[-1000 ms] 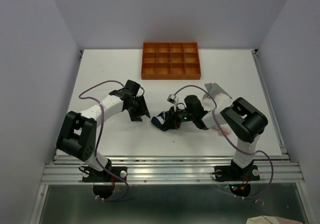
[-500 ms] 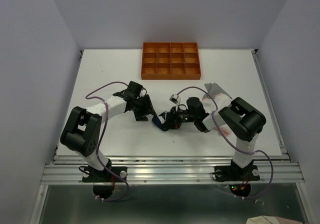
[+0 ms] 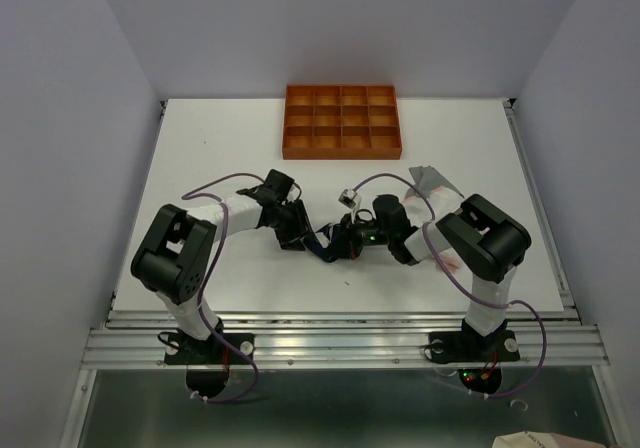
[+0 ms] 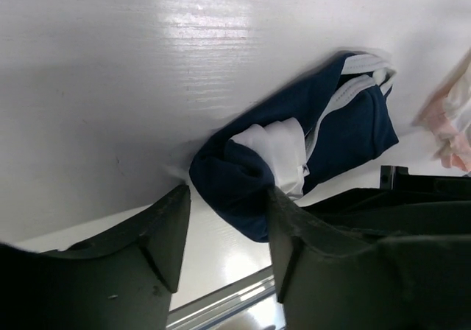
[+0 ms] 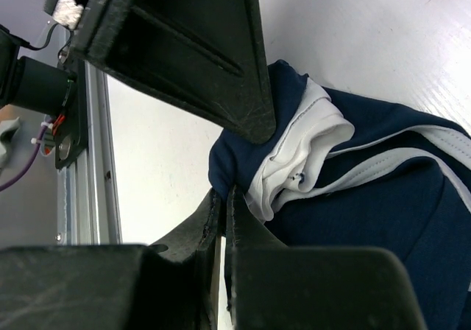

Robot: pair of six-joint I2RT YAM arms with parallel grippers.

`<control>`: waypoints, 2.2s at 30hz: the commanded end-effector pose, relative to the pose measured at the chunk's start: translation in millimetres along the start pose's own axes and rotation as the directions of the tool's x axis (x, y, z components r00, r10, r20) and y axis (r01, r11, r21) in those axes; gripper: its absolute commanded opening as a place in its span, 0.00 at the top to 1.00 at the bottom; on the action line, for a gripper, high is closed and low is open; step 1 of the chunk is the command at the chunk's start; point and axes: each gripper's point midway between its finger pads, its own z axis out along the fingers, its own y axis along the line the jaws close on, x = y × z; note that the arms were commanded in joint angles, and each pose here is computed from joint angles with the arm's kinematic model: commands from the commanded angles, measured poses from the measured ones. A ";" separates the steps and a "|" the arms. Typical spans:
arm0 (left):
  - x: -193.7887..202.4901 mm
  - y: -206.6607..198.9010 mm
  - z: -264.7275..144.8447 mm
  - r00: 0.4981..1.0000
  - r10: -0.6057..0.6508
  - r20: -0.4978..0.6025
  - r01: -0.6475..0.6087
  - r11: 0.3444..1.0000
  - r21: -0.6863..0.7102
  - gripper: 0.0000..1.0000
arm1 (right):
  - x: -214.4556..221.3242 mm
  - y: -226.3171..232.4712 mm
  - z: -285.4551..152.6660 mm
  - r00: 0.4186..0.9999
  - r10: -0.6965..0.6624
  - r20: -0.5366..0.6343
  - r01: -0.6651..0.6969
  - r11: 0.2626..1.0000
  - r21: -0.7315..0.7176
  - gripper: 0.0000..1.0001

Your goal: Roll the underwear

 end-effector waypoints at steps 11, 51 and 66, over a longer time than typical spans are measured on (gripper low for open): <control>-8.9 15.0 8.5 0.997 -0.049 0.062 0.058 0.987 -0.151 1.00 | 2.7 2.4 -3.0 0.993 -0.116 -0.001 0.116 0.992 -0.039 0.99; 2.0 61.3 -49.1 0.978 -0.205 -0.049 0.114 0.709 -0.696 1.00 | -22.9 82.7 55.5 0.517 -0.852 -0.083 0.856 0.516 0.040 0.33; 0.8 61.1 -50.9 0.976 -0.214 -0.034 0.131 0.709 -0.693 1.00 | -14.8 84.4 75.9 0.405 -0.908 -0.105 0.913 0.397 0.093 0.32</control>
